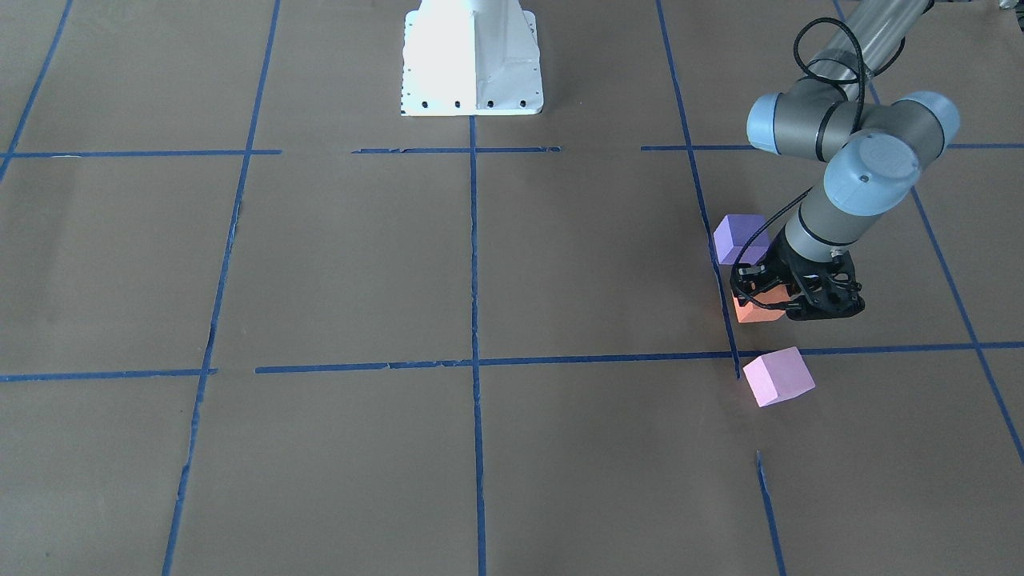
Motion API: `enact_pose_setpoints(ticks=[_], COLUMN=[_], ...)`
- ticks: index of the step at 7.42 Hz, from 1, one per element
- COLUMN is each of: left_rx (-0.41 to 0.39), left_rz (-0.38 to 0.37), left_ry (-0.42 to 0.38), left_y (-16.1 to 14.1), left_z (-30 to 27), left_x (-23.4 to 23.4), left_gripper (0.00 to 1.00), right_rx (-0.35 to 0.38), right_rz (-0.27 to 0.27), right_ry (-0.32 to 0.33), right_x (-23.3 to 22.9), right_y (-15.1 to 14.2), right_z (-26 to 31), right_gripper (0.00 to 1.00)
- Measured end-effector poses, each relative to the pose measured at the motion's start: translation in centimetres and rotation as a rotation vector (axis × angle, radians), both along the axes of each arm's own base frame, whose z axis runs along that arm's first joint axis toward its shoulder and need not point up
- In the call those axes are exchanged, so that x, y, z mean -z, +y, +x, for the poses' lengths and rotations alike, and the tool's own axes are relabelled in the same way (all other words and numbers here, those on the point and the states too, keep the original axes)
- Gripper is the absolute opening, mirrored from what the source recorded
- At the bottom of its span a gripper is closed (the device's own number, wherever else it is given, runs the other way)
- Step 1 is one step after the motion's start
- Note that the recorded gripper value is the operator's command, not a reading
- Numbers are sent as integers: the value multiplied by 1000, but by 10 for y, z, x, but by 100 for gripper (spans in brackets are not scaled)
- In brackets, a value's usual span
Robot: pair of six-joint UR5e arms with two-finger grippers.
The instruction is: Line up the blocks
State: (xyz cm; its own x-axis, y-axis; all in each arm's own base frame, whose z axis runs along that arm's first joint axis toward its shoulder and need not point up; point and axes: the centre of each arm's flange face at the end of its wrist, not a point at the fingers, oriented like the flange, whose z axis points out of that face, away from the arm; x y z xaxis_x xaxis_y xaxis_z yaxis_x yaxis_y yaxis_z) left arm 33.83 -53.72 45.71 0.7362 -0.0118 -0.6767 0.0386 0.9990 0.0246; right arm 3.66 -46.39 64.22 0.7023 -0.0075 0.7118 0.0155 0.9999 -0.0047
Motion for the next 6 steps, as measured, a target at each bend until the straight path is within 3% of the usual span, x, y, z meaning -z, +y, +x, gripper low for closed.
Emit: enact_pose_setpoints(ticks=[4, 6], left_rx=[0, 31], left_rz=[8, 49], left_ry=[2, 25], left_y=[-2, -15], left_z=[-3, -39], left_x=[3, 31], left_gripper=[100, 100], right_rx=[0, 0], right_rz=[0, 0], right_ry=[1, 0], right_x=[0, 0], right_y=[0, 0], right_z=[0, 0], right_gripper=[100, 100])
